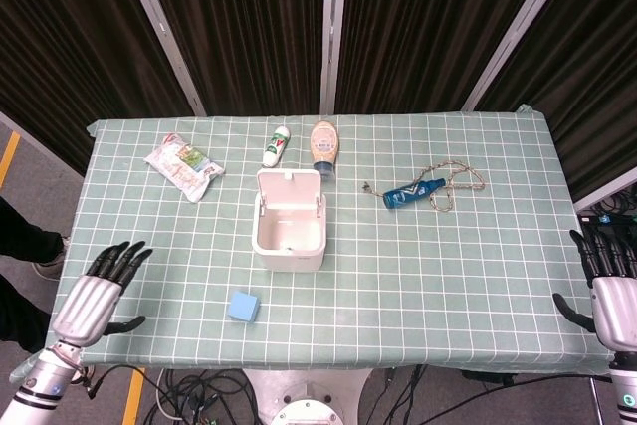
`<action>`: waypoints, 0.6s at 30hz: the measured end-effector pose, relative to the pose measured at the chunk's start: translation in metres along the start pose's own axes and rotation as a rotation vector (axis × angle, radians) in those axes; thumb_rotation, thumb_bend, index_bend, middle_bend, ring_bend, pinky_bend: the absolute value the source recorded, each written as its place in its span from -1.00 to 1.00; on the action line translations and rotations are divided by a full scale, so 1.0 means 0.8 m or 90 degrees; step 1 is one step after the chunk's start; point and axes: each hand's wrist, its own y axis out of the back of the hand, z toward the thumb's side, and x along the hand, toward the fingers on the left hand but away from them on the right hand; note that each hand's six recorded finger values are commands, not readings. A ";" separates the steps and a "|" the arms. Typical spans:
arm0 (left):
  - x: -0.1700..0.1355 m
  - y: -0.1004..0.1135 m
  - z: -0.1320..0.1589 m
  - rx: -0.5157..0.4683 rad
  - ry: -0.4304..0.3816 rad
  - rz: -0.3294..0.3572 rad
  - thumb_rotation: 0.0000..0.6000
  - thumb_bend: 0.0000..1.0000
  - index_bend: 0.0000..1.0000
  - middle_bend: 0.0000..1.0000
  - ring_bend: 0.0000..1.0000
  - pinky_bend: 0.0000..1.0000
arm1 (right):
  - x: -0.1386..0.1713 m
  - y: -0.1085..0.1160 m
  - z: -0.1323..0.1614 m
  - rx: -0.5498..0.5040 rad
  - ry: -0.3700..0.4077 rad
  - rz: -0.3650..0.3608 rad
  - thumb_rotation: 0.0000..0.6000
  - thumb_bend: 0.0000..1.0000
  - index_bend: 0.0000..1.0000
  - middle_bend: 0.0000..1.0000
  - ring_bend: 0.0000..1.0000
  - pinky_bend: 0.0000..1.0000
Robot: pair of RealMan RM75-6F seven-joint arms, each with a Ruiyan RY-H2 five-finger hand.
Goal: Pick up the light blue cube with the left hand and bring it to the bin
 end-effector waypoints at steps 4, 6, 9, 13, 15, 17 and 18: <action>0.004 -0.014 0.021 -0.005 -0.047 -0.022 1.00 -0.98 -0.81 -0.85 -0.98 -0.72 | 0.000 0.000 -0.001 0.000 -0.001 0.002 1.00 -0.74 -1.00 -1.00 -1.00 -1.00; 0.007 -0.022 0.033 -0.006 -0.074 -0.033 1.00 -0.98 -0.80 -0.84 -0.97 -0.70 | -0.001 0.000 -0.001 0.000 -0.001 0.001 1.00 -0.74 -1.00 -1.00 -1.00 -1.00; 0.011 -0.033 0.048 -0.005 -0.106 -0.050 1.00 -0.98 -0.79 -0.83 -0.97 -0.70 | -0.001 0.002 -0.002 0.000 -0.001 -0.001 1.00 -0.72 -1.00 -1.00 -1.00 -1.00; 0.017 -0.046 0.066 0.001 -0.143 -0.068 1.00 -0.97 -0.78 -0.82 -0.97 -0.70 | -0.002 0.003 -0.002 -0.001 -0.002 -0.002 1.00 -0.71 -1.00 -1.00 -1.00 -1.00; 0.021 -0.051 0.074 0.009 -0.161 -0.075 1.00 -0.97 -0.77 -0.82 -0.97 -0.70 | -0.002 0.003 -0.003 -0.001 -0.002 0.000 1.00 -0.71 -1.00 -1.00 -1.00 -1.00; 0.026 -0.054 0.081 0.015 -0.175 -0.080 1.00 -0.97 -0.76 -0.81 -0.95 -0.70 | -0.002 0.003 -0.003 -0.001 -0.002 0.001 1.00 -0.71 -1.00 -1.00 -1.00 -1.00; 0.029 -0.057 0.085 0.017 -0.183 -0.082 1.00 -0.97 -0.76 -0.80 -0.94 -0.70 | -0.002 0.003 -0.003 -0.001 -0.002 0.001 1.00 -0.71 -1.00 -1.00 -1.00 -1.00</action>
